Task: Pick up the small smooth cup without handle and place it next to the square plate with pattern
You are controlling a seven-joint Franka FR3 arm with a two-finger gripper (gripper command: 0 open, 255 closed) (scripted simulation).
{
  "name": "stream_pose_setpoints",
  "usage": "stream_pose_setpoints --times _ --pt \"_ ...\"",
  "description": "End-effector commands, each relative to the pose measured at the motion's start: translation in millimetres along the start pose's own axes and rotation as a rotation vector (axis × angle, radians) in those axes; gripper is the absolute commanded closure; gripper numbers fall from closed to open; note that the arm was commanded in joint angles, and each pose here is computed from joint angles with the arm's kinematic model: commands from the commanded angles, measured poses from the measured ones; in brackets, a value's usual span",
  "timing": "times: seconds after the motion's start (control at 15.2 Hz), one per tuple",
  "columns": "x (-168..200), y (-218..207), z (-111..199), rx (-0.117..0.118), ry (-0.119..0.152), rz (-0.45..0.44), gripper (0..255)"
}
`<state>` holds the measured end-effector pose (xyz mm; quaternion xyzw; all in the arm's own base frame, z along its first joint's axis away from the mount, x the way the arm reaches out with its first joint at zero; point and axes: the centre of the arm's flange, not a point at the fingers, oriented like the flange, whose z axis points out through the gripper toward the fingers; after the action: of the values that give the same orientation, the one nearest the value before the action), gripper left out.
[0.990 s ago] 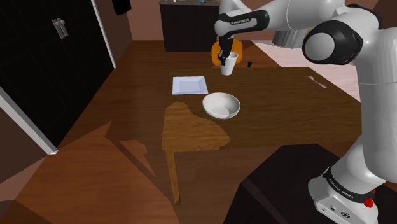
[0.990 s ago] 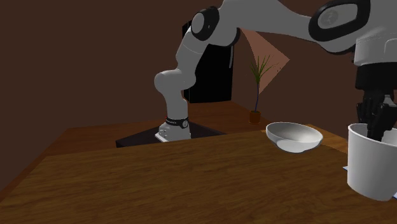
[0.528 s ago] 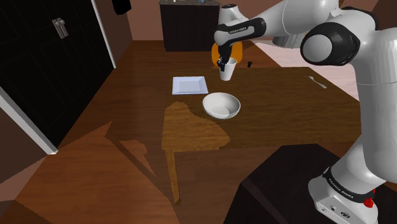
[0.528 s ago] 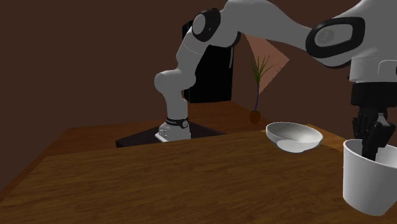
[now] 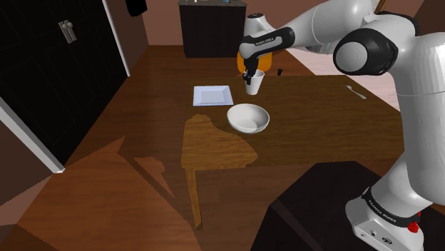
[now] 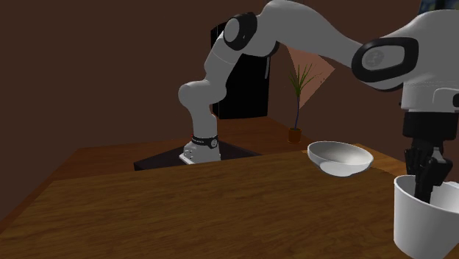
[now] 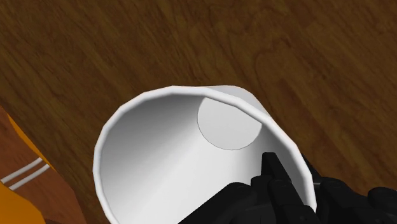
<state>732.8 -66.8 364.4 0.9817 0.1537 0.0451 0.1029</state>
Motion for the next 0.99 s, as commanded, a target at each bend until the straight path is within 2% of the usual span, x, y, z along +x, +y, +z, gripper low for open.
stream_pose_setpoints --times 0.0,0.2,0.26,0.59,0.86,0.92 --pt "-0.1 0.1 0.2 0.0 0.001 0.0 255" --pt "-0.1 0.1 0.2 0.0 0.001 0.0 255" --pt "-0.1 0.1 0.2 0.0 0.001 0.0 0" --pt "-0.1 0.1 0.2 0.0 0.001 0.0 0" --pt "-0.2 0.1 -49.8 0.0 0.001 0.0 0" --pt "-0.2 0.1 -49.8 0.0 0.001 0.0 0"
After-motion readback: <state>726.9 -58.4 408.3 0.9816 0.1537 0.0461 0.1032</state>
